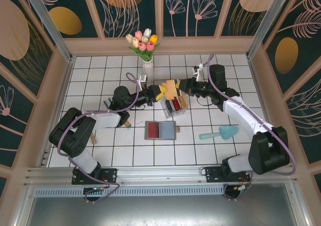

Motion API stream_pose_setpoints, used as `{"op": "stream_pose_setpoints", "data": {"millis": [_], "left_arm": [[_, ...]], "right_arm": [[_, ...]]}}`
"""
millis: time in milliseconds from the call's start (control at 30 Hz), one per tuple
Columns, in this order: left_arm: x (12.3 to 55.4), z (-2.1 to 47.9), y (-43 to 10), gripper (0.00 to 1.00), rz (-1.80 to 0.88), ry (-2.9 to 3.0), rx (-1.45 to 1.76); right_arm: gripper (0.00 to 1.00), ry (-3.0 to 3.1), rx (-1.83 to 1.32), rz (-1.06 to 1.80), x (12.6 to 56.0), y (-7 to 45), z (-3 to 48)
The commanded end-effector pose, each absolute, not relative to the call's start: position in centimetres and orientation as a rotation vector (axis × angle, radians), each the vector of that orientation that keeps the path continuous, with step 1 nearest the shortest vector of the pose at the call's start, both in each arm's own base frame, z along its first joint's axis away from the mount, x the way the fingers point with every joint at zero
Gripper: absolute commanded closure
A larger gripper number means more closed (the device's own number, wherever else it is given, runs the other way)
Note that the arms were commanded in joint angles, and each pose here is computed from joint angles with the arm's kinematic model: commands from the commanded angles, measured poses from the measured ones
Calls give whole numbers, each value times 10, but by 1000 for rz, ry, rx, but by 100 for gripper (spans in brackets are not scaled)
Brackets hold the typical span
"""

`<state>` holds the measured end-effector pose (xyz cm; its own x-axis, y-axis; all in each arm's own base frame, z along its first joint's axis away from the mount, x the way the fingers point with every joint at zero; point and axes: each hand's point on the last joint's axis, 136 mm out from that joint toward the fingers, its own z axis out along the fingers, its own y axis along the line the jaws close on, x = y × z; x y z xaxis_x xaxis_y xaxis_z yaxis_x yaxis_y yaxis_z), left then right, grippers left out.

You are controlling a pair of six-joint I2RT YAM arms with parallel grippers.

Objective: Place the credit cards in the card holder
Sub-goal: Place the credit card in the storage box.

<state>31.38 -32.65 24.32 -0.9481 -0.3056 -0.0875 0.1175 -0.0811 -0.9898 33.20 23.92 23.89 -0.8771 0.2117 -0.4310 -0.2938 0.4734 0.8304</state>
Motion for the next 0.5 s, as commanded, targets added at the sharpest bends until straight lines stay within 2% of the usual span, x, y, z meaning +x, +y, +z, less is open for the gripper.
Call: {"op": "stream_pose_setpoints", "data": {"millis": [0,300,467], "left_arm": [[303,279,-324,86,-2167,1754,-51],[316,253,-317,100,-2090,1851,-273],[320,234,-311,100,-2087,1899,-452]], "right_arm": [[88,2293,-30,1362,328,233,221],[93,2251,14,1197,338,213,237],[93,2267,44,1053,348,198,234]]}}
